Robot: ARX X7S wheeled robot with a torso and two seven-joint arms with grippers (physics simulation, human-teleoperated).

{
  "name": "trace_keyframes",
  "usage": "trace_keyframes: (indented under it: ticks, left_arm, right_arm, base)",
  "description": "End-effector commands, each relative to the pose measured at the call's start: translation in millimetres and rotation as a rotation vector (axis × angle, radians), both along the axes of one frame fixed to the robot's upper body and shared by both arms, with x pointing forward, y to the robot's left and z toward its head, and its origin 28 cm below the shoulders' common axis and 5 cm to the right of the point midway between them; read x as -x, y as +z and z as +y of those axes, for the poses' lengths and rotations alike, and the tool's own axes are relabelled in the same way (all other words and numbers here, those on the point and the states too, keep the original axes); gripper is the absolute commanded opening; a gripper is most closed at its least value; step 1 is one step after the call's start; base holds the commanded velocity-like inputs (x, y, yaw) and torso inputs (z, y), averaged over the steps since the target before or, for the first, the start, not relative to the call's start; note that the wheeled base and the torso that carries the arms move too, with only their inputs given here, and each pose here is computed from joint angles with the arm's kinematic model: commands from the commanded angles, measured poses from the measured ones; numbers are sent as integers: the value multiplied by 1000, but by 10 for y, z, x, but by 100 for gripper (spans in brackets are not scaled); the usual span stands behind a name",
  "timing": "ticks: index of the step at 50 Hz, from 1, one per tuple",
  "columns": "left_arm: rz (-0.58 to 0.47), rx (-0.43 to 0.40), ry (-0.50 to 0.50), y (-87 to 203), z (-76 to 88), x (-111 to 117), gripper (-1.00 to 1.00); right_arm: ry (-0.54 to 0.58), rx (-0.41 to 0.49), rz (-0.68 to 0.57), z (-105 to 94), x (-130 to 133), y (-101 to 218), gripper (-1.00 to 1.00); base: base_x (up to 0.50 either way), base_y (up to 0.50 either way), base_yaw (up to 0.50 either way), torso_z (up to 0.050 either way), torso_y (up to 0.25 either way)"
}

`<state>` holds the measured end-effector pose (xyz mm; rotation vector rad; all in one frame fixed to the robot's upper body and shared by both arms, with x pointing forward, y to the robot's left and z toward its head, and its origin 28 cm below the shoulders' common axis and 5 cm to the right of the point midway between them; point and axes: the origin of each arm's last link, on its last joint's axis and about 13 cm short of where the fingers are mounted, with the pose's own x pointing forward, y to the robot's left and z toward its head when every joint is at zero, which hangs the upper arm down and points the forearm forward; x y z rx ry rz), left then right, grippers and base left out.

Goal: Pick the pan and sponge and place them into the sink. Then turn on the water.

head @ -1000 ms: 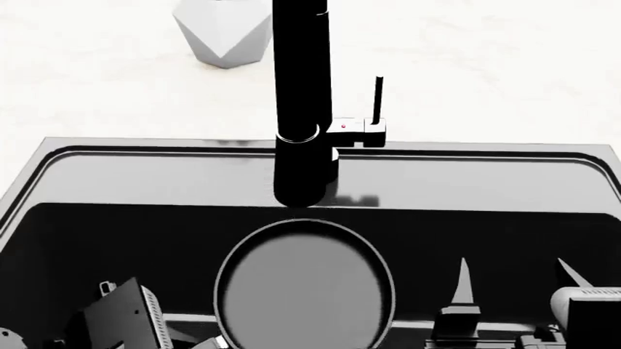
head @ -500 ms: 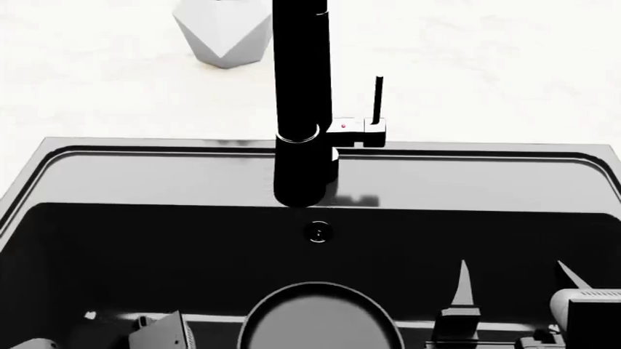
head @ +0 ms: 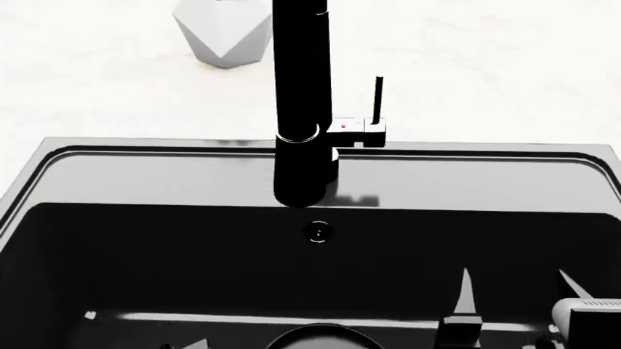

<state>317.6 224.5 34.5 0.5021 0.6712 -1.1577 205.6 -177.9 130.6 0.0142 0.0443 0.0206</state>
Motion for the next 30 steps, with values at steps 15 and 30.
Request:
trace_keyframes:
  ticks: [15,30]
  left_arm:
    - [-10,11,17,-119,-58,-48,-100]
    - [0,4,3,-122,-24,-11,100]
  right_arm:
    - [-3,-2,9,-8,15,-32,100]
    - [3,2,8,-4,-4,-1,100]
  base:
    - [0,0,0,1,0]
    - [0,0,0,0,0]
